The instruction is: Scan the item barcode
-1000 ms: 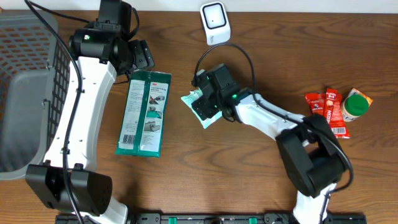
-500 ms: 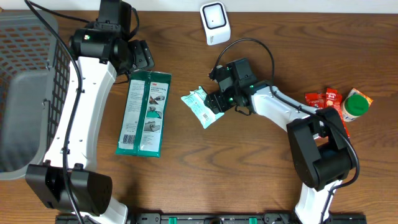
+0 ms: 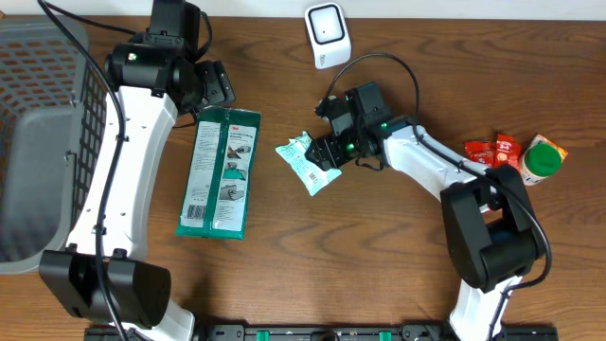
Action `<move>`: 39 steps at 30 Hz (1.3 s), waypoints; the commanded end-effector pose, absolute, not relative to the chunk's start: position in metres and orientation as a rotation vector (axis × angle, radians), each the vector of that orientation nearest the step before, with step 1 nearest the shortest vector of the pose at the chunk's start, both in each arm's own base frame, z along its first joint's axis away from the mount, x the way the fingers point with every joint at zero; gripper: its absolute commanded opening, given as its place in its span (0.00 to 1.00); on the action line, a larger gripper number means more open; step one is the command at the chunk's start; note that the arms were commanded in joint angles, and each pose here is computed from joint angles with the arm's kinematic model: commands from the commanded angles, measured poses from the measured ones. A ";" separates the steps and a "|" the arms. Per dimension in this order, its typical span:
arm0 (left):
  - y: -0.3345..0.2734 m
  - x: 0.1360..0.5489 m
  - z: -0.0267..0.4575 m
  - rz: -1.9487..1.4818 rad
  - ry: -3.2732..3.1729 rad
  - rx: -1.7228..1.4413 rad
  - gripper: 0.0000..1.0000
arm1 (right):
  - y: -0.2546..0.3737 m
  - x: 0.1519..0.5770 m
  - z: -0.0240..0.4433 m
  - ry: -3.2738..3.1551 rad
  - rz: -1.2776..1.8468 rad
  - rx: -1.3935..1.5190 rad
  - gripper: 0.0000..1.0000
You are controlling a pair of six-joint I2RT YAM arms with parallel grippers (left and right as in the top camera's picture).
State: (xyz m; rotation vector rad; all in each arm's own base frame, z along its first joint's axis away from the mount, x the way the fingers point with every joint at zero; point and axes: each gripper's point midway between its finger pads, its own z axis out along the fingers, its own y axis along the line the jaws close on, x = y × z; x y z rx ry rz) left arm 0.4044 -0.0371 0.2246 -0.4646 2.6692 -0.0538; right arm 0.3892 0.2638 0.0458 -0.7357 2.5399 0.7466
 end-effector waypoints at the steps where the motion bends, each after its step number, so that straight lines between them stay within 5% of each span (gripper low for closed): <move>1: -0.033 0.404 0.230 -0.037 2.656 -0.454 0.86 | 0.281 0.388 0.066 2.472 0.717 -0.808 0.84; 11: -0.033 0.404 0.230 -0.037 2.656 -0.454 0.86 | 0.290 0.393 0.019 2.442 0.270 -0.963 0.90; 18: -0.033 0.404 0.230 -0.037 2.656 -0.454 0.86 | 0.250 0.411 0.020 2.531 0.106 -0.723 0.79; 31: -0.033 0.404 0.230 -0.037 2.656 -0.453 0.86 | 0.207 0.408 0.073 2.557 0.095 -0.611 0.83; 39: -0.033 0.404 0.230 -0.037 2.656 -0.454 0.86 | 0.224 0.397 0.077 2.559 0.387 -0.708 0.93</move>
